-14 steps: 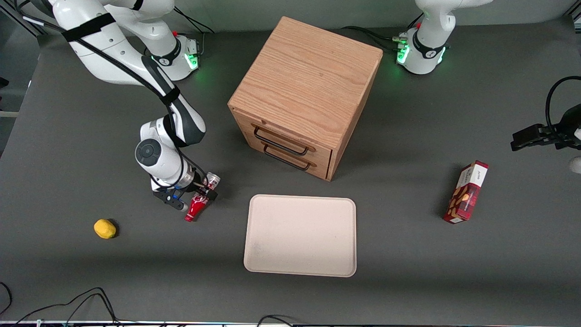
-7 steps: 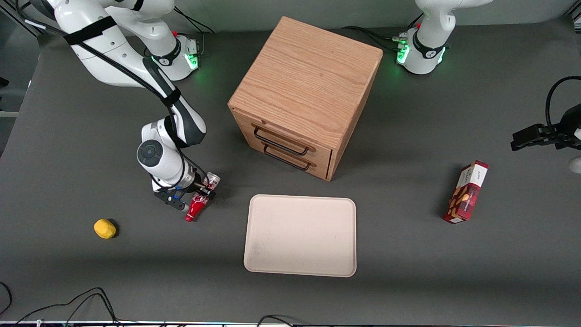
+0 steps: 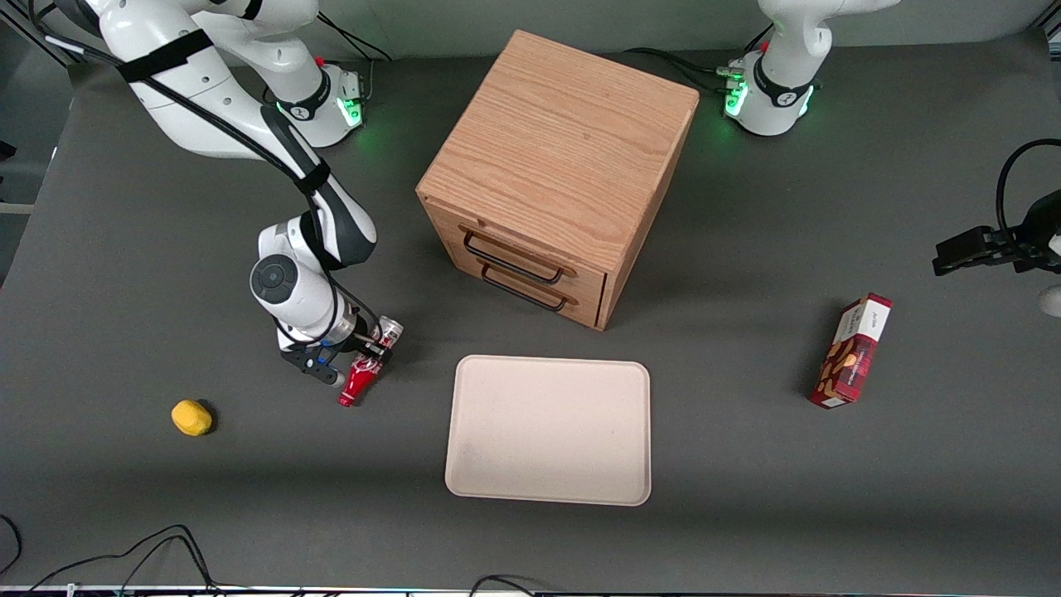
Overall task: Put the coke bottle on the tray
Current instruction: 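Close the right gripper around the Coca-Cola bottle's body, then lift the bottle upright with the right gripper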
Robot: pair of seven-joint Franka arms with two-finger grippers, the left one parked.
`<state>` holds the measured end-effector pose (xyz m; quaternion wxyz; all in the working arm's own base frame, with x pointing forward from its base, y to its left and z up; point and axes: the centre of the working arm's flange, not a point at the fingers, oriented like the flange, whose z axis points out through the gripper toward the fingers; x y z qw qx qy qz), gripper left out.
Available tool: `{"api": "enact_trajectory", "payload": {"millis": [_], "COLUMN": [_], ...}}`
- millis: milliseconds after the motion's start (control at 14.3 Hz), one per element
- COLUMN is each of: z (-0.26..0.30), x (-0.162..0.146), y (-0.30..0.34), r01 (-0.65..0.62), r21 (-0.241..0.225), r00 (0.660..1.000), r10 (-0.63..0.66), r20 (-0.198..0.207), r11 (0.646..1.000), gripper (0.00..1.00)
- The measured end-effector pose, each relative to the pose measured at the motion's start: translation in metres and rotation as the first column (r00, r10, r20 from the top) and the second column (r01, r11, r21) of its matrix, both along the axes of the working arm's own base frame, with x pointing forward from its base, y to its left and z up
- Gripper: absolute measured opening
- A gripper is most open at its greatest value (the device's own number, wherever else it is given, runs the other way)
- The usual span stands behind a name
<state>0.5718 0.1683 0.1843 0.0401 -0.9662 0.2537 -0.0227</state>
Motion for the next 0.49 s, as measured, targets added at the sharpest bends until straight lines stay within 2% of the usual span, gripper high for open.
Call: {"api": "enact_trajectory", "payload": {"millis": [280, 490], "z": [0.01, 0.065], "x": [0.004, 0.011], "y": [0.0, -0.004], "r01": [-0.002, -0.005], "r21": [-0.001, -0.031], "r00": [1.0, 1.0], "r10": [0.002, 0.004], "r20": [0.008, -0.028], "r11": [1.0, 0.999], "gripper": [0.54, 0.54]}}
